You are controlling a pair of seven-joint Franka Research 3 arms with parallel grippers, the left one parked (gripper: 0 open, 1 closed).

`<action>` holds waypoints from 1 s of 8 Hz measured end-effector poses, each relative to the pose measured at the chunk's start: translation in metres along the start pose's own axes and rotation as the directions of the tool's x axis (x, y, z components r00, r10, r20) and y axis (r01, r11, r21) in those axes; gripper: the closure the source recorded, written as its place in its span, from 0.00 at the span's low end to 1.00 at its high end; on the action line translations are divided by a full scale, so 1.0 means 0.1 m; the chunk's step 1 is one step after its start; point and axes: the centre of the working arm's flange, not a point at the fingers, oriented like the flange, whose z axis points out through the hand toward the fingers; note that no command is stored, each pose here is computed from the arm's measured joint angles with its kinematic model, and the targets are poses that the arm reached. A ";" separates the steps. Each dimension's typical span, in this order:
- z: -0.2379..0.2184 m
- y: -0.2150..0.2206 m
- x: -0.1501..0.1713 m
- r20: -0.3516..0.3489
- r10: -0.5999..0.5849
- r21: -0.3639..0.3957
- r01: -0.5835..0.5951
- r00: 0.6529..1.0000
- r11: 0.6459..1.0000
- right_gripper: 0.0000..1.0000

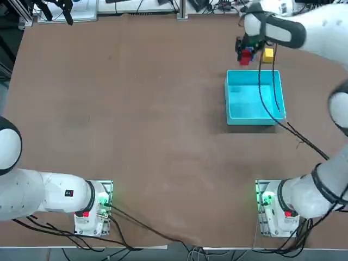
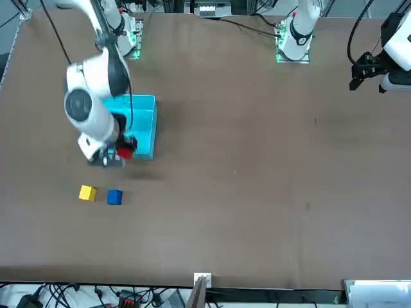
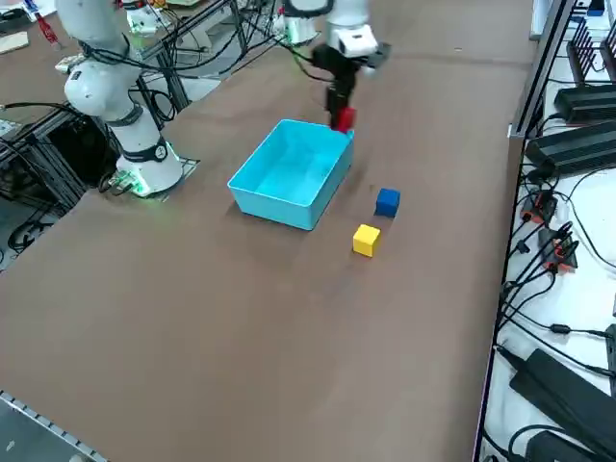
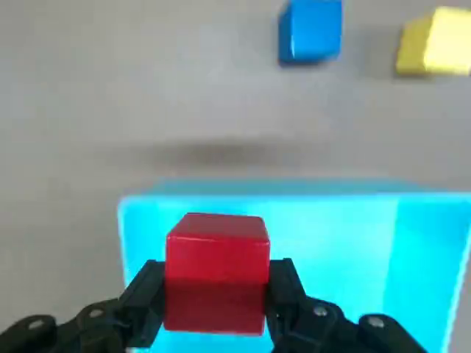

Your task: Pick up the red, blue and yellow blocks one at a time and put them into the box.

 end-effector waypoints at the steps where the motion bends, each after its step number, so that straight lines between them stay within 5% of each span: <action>1: 0.13 0.05 -0.27 0.007 -0.008 -0.003 0.008 1.000 1.000 0.30; 5: 0.87 0.00 -0.84 0.006 -0.052 -0.004 0.052 0.999 0.999 0.28; 7: 0.90 -0.03 -0.88 0.007 -0.059 -0.005 0.059 0.998 0.998 0.00; 8: 0.84 -0.03 -0.87 0.004 -0.060 -0.005 0.060 0.998 0.998 0.00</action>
